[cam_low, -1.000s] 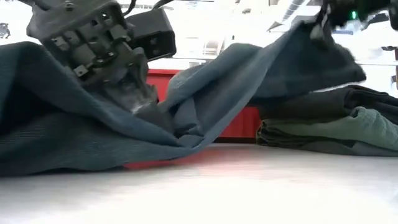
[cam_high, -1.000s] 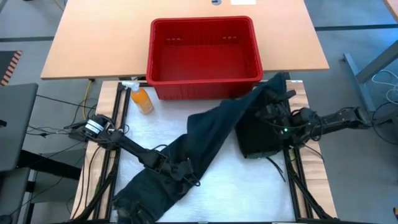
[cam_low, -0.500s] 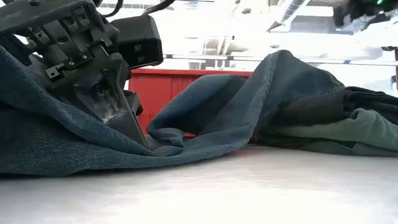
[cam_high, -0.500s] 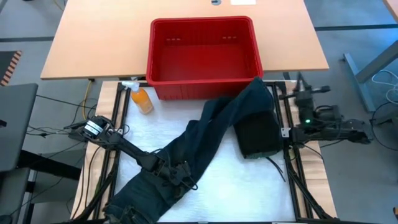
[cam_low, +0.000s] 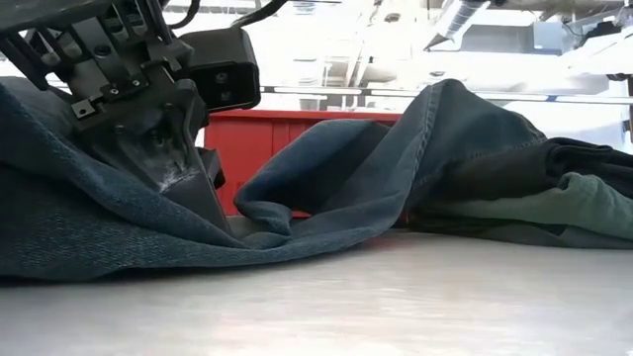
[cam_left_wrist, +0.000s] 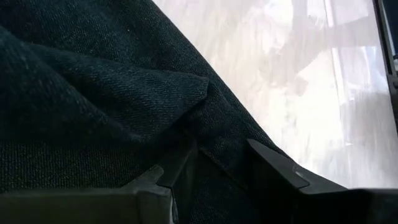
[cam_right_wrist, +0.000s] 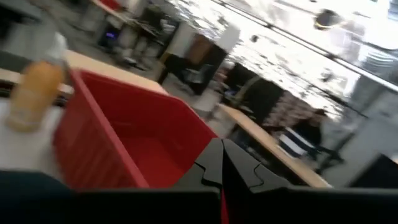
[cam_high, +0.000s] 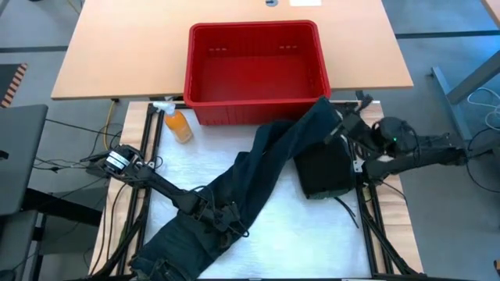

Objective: Fold laundry
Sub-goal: Fold the dark blue jeans

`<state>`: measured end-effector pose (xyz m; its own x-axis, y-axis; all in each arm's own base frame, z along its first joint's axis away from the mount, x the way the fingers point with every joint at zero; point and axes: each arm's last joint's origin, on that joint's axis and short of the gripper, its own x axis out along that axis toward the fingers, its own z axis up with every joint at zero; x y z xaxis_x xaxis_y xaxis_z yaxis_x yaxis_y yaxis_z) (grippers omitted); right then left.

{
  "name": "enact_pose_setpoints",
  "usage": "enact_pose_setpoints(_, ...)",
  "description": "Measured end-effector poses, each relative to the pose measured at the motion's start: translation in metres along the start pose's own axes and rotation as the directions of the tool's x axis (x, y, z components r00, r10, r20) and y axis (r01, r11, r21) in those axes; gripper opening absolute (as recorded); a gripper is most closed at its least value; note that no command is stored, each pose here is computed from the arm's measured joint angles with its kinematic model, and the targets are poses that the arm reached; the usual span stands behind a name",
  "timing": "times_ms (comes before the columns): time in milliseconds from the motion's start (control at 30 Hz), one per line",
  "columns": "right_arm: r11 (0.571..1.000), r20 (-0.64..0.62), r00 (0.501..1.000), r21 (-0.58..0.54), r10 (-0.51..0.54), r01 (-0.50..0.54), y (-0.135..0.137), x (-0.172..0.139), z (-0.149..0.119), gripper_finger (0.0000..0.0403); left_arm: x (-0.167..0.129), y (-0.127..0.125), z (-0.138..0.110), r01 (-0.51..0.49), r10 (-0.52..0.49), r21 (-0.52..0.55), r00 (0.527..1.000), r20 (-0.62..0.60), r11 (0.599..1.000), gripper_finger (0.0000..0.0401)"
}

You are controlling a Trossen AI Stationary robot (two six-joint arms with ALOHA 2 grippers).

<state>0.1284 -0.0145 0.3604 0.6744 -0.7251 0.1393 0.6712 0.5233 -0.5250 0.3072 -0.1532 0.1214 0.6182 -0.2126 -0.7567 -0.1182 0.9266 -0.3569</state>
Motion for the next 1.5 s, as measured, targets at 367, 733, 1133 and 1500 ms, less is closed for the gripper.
enact_pose_setpoints(367, 0.804, -0.134, 0.794, 0.158, 0.592, -0.573, -0.009, 0.062, 0.032, 0.0023, -0.001, -0.009, -0.008, -0.031, 0.031, 0.012, 0.999, 0.026, 0.999, 0.0128)
enact_pose_setpoints(733, 0.755, -0.708, 0.456, 0.166, 0.539, -0.634, -0.016, 0.109, 0.023, 0.0068, -0.002, -0.011, -0.010, -0.089, 0.083, 0.084, 0.994, 0.078, 0.992, 0.0128)
enact_pose_setpoints(1133, 0.551, -0.819, 0.364, -0.072, 0.443, -0.832, 0.014, 0.122, 0.040, 0.0184, -0.001, -0.011, -0.008, -0.088, 0.076, 0.127, 0.993, 0.095, 0.988, 0.0128)
enact_pose_setpoints(1500, 0.419, -0.909, 0.267, -0.117, 0.320, -0.900, 0.047, 0.141, 0.022, 0.0198, -0.001, -0.012, -0.008, -0.088, 0.076, 0.127, 0.992, 0.099, 0.988, 0.0128)
